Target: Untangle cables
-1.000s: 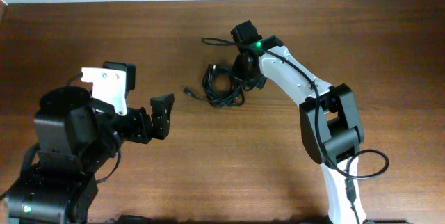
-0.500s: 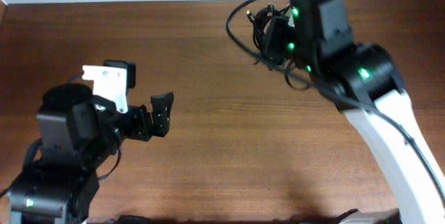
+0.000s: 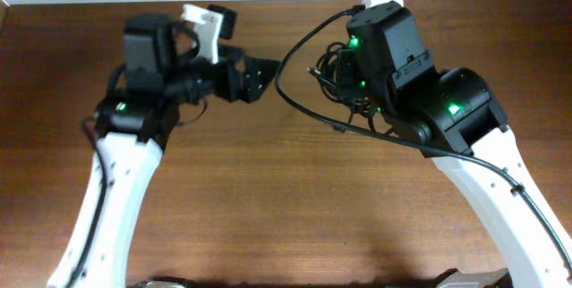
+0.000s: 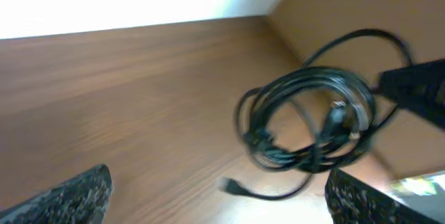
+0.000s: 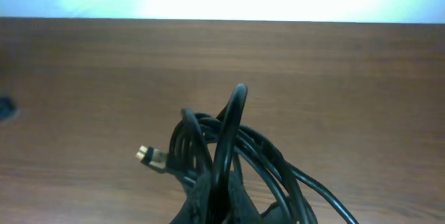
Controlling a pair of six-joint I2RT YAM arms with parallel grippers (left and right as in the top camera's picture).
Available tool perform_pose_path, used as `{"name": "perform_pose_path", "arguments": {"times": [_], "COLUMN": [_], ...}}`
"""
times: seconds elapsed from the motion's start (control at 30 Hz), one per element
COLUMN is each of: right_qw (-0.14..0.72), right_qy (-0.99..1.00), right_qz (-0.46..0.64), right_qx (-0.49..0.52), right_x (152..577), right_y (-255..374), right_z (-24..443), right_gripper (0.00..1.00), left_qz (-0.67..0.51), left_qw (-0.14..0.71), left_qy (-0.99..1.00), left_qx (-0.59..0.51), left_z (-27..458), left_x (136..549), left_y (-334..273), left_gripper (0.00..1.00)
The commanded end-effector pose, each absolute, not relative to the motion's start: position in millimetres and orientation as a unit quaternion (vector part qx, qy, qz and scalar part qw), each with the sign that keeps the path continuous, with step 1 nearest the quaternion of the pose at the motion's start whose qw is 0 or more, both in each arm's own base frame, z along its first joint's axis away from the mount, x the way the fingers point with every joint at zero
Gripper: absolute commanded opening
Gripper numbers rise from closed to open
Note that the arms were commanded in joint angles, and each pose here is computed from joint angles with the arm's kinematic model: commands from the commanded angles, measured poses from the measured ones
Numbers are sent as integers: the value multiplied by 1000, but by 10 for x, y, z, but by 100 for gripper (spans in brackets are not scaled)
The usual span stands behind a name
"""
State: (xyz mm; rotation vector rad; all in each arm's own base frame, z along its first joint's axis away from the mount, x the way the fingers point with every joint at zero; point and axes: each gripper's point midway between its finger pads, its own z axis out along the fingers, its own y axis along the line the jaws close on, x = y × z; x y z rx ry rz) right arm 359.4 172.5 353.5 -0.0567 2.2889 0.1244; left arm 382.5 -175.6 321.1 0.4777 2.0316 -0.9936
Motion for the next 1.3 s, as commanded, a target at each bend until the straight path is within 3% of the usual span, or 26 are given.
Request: {"name": "perform_pose_path", "arguments": {"times": [0.0, 0.13, 0.47, 0.83, 1.27], "right_qw": [463, 478, 491, 527, 510], "right_qy": [886, 878, 870, 848, 859], "right_qz": [23, 29, 32, 56, 43], "right_qx": [-4, 1, -6, 6, -9], "right_x": [3480, 3389, 3287, 3144, 3090], "right_y": [1456, 1386, 1318, 1224, 1202], "right_z": [3908, 4040, 4185, 4630, 4540], "right_gripper": [4, 4, 4, 4, 4], "left_qz": [-511, -619, -630, -639, -629], "left_qw": [352, 338, 311, 260, 320], "left_qy": [738, 574, 584, 576, 514], "left_qx": [265, 416, 407, 439, 487], "left_z": [3204, 3438, 3088, 2783, 3184], "left_x": [3684, 3382, 3544, 3289, 3281], "left_y": [-2068, -2203, -2379, -3055, -3198], "left_gripper": [99, 98, 98, 98, 98]}}
